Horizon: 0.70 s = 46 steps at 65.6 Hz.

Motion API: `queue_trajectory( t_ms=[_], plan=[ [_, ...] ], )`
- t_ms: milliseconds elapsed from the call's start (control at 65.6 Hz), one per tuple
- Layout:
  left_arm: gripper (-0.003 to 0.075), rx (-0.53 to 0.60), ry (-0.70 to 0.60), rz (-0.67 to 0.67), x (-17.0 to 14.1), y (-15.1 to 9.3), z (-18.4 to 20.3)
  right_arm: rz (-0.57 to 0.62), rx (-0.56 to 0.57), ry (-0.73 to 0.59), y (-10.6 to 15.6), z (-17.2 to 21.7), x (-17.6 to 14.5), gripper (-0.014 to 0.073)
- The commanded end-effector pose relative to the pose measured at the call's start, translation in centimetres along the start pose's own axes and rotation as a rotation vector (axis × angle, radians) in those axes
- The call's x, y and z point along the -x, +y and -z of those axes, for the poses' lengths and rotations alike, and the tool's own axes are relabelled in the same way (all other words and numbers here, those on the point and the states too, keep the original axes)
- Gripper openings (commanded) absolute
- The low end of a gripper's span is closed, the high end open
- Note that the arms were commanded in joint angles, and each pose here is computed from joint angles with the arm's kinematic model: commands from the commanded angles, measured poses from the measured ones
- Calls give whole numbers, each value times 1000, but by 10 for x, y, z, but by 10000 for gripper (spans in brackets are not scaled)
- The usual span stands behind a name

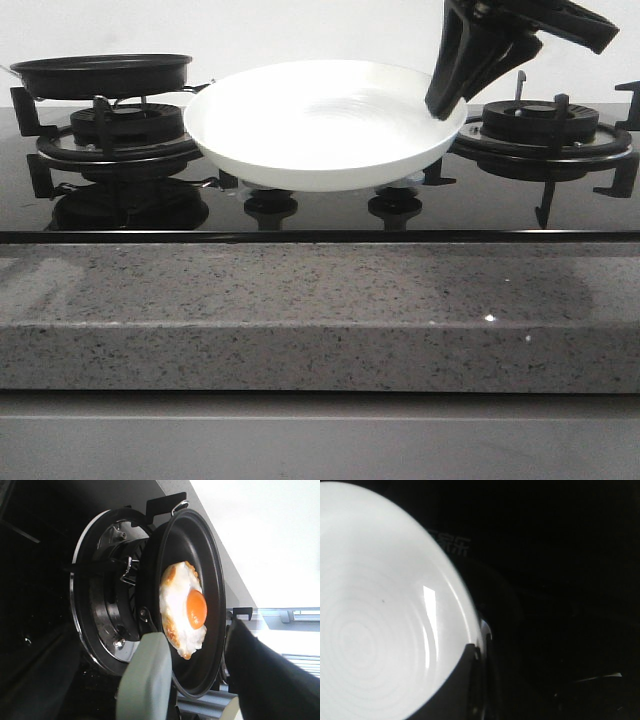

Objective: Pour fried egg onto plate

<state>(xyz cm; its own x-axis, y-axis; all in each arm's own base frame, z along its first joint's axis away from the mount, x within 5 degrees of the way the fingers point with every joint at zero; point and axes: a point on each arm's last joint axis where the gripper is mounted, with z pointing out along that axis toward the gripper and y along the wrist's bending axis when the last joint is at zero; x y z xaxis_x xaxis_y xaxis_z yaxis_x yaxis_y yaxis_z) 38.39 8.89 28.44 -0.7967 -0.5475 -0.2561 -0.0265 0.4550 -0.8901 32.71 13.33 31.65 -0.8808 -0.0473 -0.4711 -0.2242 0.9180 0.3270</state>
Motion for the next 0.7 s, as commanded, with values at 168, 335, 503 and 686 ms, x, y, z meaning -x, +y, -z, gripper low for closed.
queue_trajectory(
  t_ms=[168,335,503,686],
  plan=[
    [486,-109,26,-55,-4,-34,7,20,27,-99,8,22,8,-97],
    [399,-110,28,-55,-4,-34,7,20,27,-99,8,22,8,-97],
    [303,-110,28,-55,-4,-34,7,20,27,-99,8,22,8,-97],
    [188,-136,14,-49,-3,-38,8,20,27,-99,8,22,8,-97]
  ],
)
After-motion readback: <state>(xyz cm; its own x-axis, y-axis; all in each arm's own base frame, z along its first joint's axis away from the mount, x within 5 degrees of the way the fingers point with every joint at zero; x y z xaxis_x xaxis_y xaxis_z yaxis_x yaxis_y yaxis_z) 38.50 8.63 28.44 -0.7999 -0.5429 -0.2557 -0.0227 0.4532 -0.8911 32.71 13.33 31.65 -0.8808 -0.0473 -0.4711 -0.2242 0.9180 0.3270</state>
